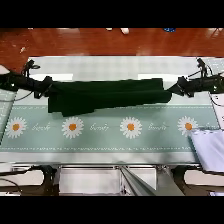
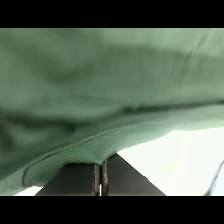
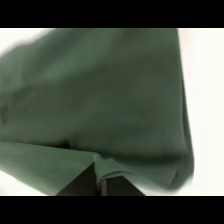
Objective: Fold the shirts.
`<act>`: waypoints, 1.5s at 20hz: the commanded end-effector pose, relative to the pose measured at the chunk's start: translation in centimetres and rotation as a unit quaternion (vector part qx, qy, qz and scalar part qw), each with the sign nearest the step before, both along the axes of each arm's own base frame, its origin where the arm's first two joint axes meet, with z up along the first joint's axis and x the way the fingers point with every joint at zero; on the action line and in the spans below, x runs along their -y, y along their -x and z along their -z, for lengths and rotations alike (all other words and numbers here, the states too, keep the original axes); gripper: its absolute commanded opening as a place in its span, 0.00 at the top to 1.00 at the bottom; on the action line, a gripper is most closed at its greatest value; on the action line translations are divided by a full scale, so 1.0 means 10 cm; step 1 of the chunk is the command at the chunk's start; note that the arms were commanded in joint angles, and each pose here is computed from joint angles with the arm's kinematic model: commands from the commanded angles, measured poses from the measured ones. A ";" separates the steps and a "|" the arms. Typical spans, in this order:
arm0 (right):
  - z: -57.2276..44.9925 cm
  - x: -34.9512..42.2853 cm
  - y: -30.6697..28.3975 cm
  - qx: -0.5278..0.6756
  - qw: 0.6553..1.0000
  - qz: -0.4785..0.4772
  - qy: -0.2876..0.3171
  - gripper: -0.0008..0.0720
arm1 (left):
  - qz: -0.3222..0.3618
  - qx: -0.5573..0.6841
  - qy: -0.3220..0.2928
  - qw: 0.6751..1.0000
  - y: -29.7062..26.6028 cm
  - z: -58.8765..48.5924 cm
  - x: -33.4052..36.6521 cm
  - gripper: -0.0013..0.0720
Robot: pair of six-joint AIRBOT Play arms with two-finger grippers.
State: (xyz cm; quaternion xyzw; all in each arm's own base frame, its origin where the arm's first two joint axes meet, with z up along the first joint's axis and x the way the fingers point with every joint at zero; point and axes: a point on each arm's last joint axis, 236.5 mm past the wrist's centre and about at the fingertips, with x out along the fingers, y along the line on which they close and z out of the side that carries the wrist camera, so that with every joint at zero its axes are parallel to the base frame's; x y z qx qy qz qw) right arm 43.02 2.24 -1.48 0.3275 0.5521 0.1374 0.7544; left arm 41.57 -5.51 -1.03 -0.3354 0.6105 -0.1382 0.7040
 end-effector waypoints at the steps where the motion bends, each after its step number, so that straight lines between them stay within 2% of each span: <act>1: 0.10 0.00 -0.37 0.001 1.000 0.006 -0.007 0.96 | -0.004 -0.013 0.013 1.000 -0.47 0.13 0.01 0.95; 5: 0.24 -0.01 -0.63 0.001 1.000 0.009 -0.018 0.96 | -0.003 -0.016 0.018 1.000 -0.86 0.27 -0.05 0.95; 9: 0.39 0.01 -0.78 0.000 0.999 0.024 -0.027 0.95 | -0.002 -0.022 0.019 1.000 -0.98 0.48 -0.06 0.95; 10: 0.41 0.02 -0.81 0.005 0.999 0.029 -0.029 0.89 | 0.002 -0.029 0.021 0.999 -0.96 0.52 -0.05 0.94; 11: 0.42 0.04 -0.85 0.009 0.999 0.036 -0.026 0.59 | 0.011 -0.041 0.025 0.999 -0.90 0.56 -0.02 0.72; 12: 0.40 0.04 -0.87 0.013 0.999 0.038 -0.029 0.42 | 0.023 -0.055 0.027 0.998 -0.81 0.56 0.00 0.31; 15: 0.10 0.15 -0.87 0.034 0.998 0.041 -0.031 0.42 | 0.058 -0.099 0.015 0.993 -0.51 0.47 -0.17 0.29; 17: -0.24 0.41 -0.79 0.054 0.997 0.049 -0.020 0.42 | 0.064 -0.112 -0.024 0.991 -0.31 0.28 -0.48 0.29; 19: -0.44 0.79 -0.58 0.055 0.997 0.061 0.016 0.42 | 0.041 -0.084 -0.081 0.992 -0.25 0.02 -0.81 0.29; 21: -0.44 1.20 -0.32 0.032 0.993 0.088 0.070 0.42 | -0.006 -0.017 -0.126 0.992 -0.29 -0.26 -1.00 0.29; 23: -0.23 1.39 -0.16 0.010 0.987 0.130 0.088 0.42 | -0.067 0.065 -0.159 0.983 -0.26 -0.44 -1.03 0.29; 26: 0.23 1.22 -0.08 -0.019 0.984 0.171 0.049 0.42 | -0.109 0.141 -0.182 0.967 0.17 -0.40 -0.73 0.29; 30: 0.63 0.65 -0.23 -0.046 0.988 0.147 -0.023 0.43 | -0.068 0.138 -0.155 0.976 0.75 -0.11 -0.12 0.29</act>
